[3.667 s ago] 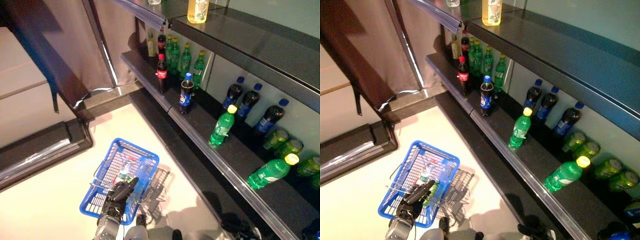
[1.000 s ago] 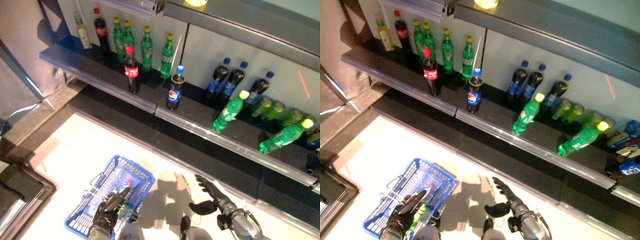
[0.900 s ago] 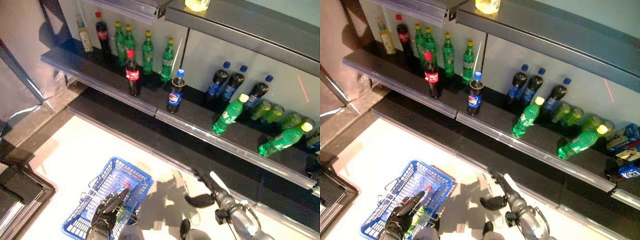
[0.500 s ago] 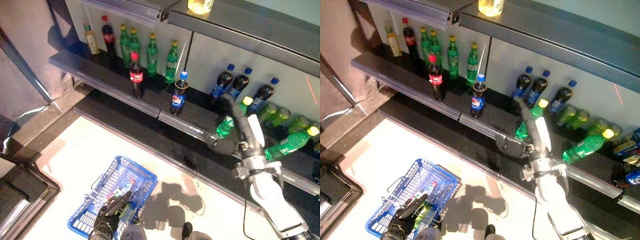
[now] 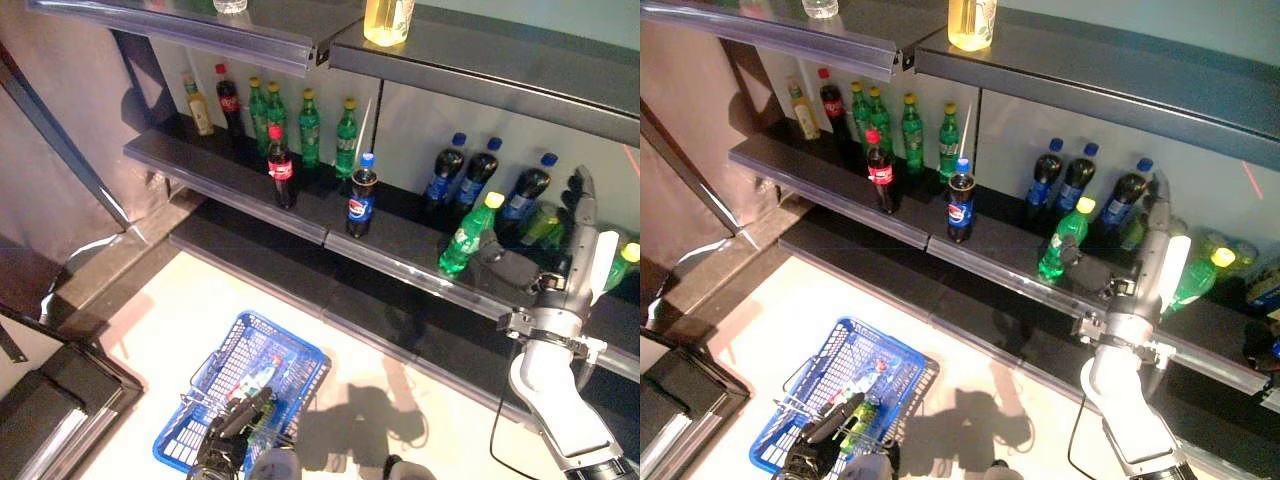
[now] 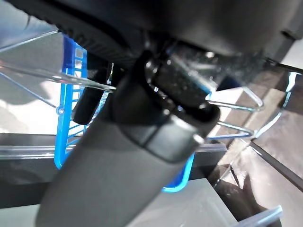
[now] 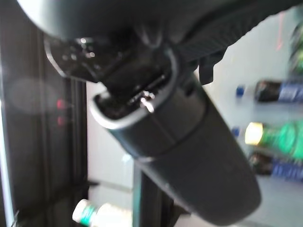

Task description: Pick up the drink and place into the basket.

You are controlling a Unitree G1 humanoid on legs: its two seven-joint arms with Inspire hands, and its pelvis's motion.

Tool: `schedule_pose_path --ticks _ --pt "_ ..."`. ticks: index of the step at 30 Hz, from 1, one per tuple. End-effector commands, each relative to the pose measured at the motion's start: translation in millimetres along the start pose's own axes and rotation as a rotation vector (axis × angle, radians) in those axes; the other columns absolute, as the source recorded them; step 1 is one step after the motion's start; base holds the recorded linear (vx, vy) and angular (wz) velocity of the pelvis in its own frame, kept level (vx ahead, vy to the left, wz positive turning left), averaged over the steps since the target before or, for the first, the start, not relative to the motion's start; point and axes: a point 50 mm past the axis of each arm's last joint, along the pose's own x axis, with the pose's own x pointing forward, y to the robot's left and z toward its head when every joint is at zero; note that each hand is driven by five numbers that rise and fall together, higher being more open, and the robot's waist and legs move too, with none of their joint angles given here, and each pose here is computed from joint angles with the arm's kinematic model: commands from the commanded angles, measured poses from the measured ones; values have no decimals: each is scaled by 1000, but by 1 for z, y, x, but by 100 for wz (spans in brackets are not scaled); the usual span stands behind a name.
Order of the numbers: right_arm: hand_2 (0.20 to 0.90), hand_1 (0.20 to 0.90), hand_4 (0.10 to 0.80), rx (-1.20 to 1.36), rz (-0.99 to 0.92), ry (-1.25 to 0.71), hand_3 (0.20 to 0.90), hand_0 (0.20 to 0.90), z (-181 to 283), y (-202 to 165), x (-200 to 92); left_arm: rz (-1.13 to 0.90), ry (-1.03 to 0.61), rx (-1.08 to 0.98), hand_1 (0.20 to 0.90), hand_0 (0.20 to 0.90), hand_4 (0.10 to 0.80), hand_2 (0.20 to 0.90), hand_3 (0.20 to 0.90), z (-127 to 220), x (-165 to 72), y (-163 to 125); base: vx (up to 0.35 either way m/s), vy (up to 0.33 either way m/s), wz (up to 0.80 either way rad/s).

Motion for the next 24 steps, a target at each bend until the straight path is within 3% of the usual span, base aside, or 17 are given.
schedule_pose_path --ticks 1,10,24 --pt "900 900 800 78 -103 -123 900 900 26 -17 20 -128 -95 116 300 300 100 300 200 9 -22 6 99 123 -2" --pt "900 900 800 132 -163 -65 900 900 15 -9 31 -196 -66 101 300 300 100 300 200 -2 -21 -8 11 61 -7" --pt "900 900 800 255 -239 -216 900 900 69 24 93 -332 -167 154 300 300 100 300 200 43 -3 -47 -109 -84 -6"
